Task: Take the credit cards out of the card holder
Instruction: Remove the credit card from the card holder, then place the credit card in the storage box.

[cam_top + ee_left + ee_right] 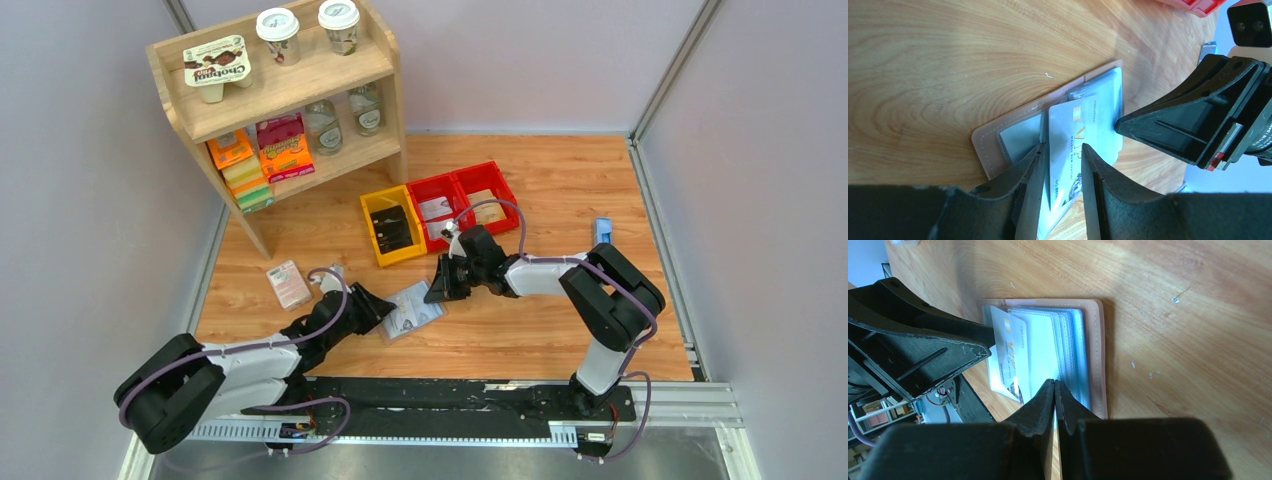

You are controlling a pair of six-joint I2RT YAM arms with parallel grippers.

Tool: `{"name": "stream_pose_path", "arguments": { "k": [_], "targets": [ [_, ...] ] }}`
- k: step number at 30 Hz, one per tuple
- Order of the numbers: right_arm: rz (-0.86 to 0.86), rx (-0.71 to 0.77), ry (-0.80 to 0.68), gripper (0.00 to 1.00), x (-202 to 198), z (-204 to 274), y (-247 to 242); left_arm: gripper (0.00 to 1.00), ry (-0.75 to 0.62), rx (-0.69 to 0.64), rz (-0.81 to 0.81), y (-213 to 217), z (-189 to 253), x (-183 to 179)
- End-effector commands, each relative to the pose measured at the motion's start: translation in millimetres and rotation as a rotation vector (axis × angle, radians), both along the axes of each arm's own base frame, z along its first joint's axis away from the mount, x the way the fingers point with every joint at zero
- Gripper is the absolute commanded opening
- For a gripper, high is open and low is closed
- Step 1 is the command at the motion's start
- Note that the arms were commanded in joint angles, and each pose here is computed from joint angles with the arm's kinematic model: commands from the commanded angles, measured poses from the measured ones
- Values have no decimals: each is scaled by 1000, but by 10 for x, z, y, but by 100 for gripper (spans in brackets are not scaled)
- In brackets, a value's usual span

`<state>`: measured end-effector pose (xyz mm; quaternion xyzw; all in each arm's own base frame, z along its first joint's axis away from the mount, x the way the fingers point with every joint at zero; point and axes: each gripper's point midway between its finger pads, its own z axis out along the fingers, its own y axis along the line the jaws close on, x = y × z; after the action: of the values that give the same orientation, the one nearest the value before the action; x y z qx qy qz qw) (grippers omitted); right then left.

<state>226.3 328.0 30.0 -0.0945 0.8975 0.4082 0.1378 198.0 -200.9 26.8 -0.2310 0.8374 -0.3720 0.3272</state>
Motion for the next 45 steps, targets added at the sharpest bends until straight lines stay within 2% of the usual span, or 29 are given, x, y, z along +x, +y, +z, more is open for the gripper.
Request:
{"name": "stream_pose_path", "arguments": {
  "k": [1,8,11,15,21,28,32,39,45],
  "targets": [
    [-18,-126,24,9,-60,-336,-244,42,82,112,-31,145,-349,-165],
    [-9,-116,17,9,-71,-316,-233,37,109,113,-47,104,-434,-185],
    [-5,-115,14,9,-74,-313,-234,27,93,101,-55,68,-404,-161],
    [-4,-116,9,9,-72,-312,-236,1,62,82,-58,40,-320,-129],
    [-26,-140,7,9,-58,-343,-283,0,57,75,-21,131,-235,-152],
    [-50,-147,-7,9,-9,-309,-295,0,115,114,37,354,-262,-296],
    [-50,-130,-15,9,9,-230,-266,0,94,93,42,387,-161,-320],
    [-60,-75,-61,12,80,101,-189,0,-27,51,30,347,210,-220],
    [-91,-23,-123,27,158,528,-165,0,-134,-56,46,249,609,-95]
  ]
}}
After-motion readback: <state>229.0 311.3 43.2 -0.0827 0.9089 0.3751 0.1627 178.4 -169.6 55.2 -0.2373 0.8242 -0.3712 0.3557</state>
